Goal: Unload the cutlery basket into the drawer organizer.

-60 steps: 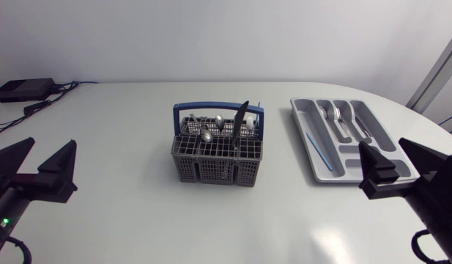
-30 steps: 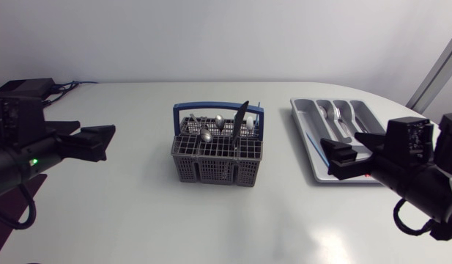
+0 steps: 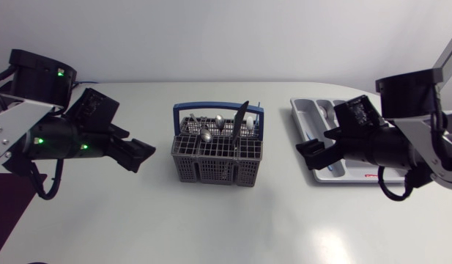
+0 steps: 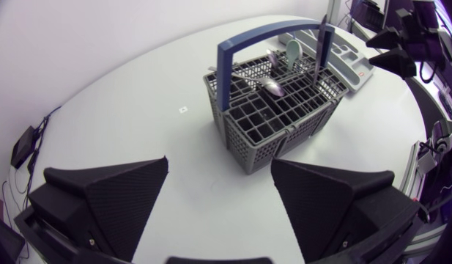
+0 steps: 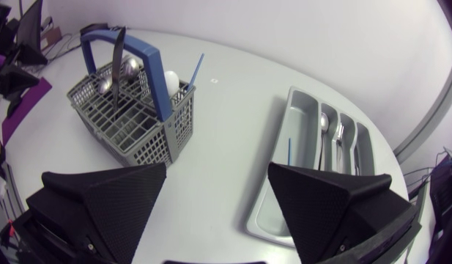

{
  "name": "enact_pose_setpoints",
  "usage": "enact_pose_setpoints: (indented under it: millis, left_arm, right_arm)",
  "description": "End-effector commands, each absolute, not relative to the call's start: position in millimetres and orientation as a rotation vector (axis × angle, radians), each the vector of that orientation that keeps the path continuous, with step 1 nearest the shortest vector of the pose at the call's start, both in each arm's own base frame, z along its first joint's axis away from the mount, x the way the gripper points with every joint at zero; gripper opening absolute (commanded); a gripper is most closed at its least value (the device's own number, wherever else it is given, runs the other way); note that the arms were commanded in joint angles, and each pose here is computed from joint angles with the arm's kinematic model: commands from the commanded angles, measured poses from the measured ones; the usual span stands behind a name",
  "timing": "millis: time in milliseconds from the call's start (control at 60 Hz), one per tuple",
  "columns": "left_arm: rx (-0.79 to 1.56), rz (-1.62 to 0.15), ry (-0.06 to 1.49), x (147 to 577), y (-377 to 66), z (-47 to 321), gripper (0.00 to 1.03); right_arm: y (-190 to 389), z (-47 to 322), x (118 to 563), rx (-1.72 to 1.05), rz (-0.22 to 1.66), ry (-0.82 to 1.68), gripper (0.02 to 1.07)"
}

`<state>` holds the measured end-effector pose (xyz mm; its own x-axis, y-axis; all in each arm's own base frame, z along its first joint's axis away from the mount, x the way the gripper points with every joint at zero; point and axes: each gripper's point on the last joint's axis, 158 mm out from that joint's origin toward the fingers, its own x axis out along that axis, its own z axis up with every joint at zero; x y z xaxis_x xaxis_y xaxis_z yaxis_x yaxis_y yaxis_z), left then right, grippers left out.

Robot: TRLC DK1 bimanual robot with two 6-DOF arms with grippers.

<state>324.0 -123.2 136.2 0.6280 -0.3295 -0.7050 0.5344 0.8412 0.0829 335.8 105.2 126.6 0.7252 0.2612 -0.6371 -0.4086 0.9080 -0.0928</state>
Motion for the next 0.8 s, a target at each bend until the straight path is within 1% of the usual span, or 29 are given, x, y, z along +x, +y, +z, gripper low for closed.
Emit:
enact_pose_setpoints:
  millis: [0, 117, 183, 217, 333, 367, 417, 500, 533, 583, 633, 650, 700, 783]
  left_arm:
    - [0.336, -0.580, 0.723, 327.8, -140.8, 140.8, 0.98]
    - [0.319, -0.641, 0.721, 329.6, -154.0, 134.4, 0.97]
    - [0.311, -0.654, 0.708, 333.2, -158.1, 133.2, 0.97]
    - [0.309, -0.655, 0.708, 334.8, -158.9, 131.3, 0.96]
    - [0.292, -0.682, 0.695, 340.4, -164.9, 127.1, 0.96]
    - [0.284, -0.688, 0.689, 342.9, -165.8, 126.1, 0.94]
    - [0.275, -0.690, 0.687, 347.3, -165.0, 123.5, 0.93]
    - [0.265, -0.699, 0.683, 352.2, -165.9, 119.7, 0.90]
    - [0.263, -0.693, 0.681, 355.3, -164.3, 118.1, 0.90]
    - [0.262, -0.692, 0.686, 358.3, -164.5, 113.5, 0.90]
    - [0.261, -0.693, 0.686, 361.5, -165.7, 110.2, 0.90]
    - [0.262, -0.694, 0.687, 362.8, -166.0, 108.1, 0.87]
    - [0.265, -0.699, 0.693, 365.0, -168.6, 102.2, 0.82]
    - [0.267, -0.706, 0.701, 367.9, -171.9, 94.8, 0.82]
  right_arm:
    - [115.0, 120.0, 339.5, -0.351, 0.439, 0.696, 1.02]
    - [137.5, 123.3, 346.9, -0.367, 0.553, 0.619, 1.01]
    - [151.5, 129.9, 349.8, -0.337, 0.621, 0.591, 0.95]
    - [153.5, 133.1, 354.5, -0.333, 0.622, 0.581, 0.93]
    - [165.1, 139.8, 368.2, -0.312, 0.648, 0.573, 0.93]
    - [167.4, 140.5, 372.6, -0.308, 0.649, 0.574, 0.92]
    - [170.7, 139.7, 379.1, -0.306, 0.651, 0.575, 0.87]
    - [175.4, 134.3, 388.0, -0.300, 0.658, 0.583, 0.86]
    - [176.6, 132.4, 392.0, -0.300, 0.658, 0.586, 0.81]
    - [178.0, 129.3, 396.5, -0.298, 0.658, 0.588, 0.78]
    - [180.3, 126.8, 400.1, -0.290, 0.662, 0.588, 0.78]
    - [181.0, 126.5, 402.4, -0.290, 0.661, 0.586, 0.78]
    - [185.0, 123.7, 403.8, -0.283, 0.680, 0.592, 0.78]
    - [187.4, 123.6, 407.2, -0.276, 0.693, 0.589, 0.78]
